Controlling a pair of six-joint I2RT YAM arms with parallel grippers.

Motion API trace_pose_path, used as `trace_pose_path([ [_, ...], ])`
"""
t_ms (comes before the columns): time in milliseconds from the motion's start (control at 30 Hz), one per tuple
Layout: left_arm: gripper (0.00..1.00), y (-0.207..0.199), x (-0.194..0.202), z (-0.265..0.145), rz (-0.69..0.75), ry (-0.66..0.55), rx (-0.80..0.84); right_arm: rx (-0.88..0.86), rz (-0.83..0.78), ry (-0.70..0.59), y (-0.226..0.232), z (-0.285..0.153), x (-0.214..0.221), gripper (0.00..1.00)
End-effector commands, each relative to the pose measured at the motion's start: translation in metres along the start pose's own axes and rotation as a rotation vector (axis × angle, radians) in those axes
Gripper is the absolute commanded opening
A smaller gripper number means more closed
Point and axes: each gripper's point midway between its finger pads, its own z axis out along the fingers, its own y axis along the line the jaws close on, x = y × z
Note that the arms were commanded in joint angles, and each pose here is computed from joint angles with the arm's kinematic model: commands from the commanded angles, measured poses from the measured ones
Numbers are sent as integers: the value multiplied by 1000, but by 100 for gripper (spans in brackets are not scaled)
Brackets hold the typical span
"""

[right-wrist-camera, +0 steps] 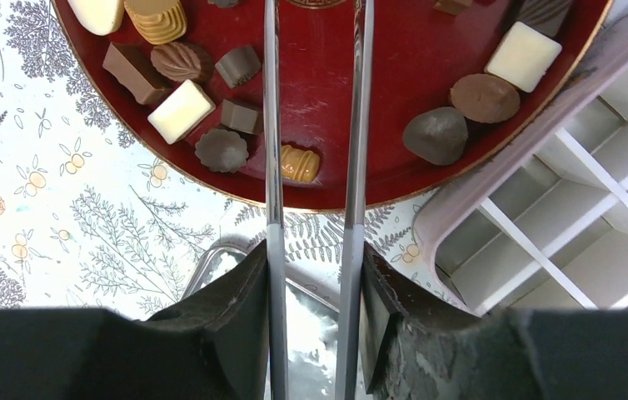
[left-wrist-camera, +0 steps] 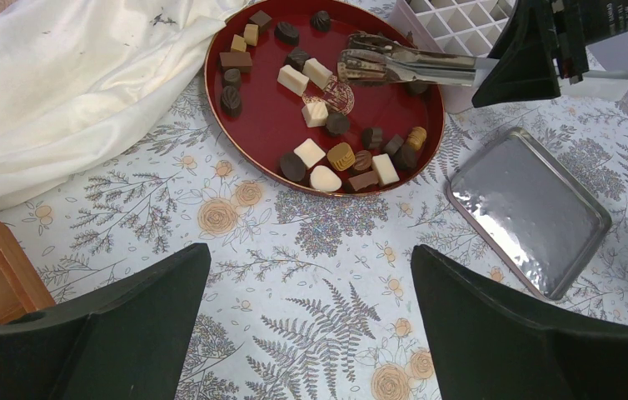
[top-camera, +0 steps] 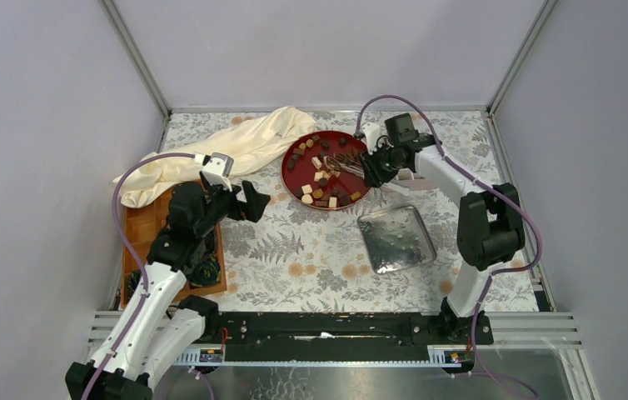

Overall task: Pack the chocolate
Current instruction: Pick up the fake chocolate from the plate, then place the fake chocolate in the packing box.

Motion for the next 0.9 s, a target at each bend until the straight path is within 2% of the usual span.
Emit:
trace_pose_path([
  [0,99,1,-4,0,17,-30,-6,-27,-5,-141,3,-36,-30,18],
  [200,99,1,-5,0,16,-31,-8,-22,77,-250,-22,-76,-32,17],
  [433,99,0,-5,0,16,-32,-3,91,227,-330,-81,-123,-12,17],
  [633,99,-2,-5,0,14,-31,5,261,336,-285,-134,-144,24,17],
  [867,99,-3,-6,-1,13,-33,9,405,382,-200,-165,-146,52,18],
])
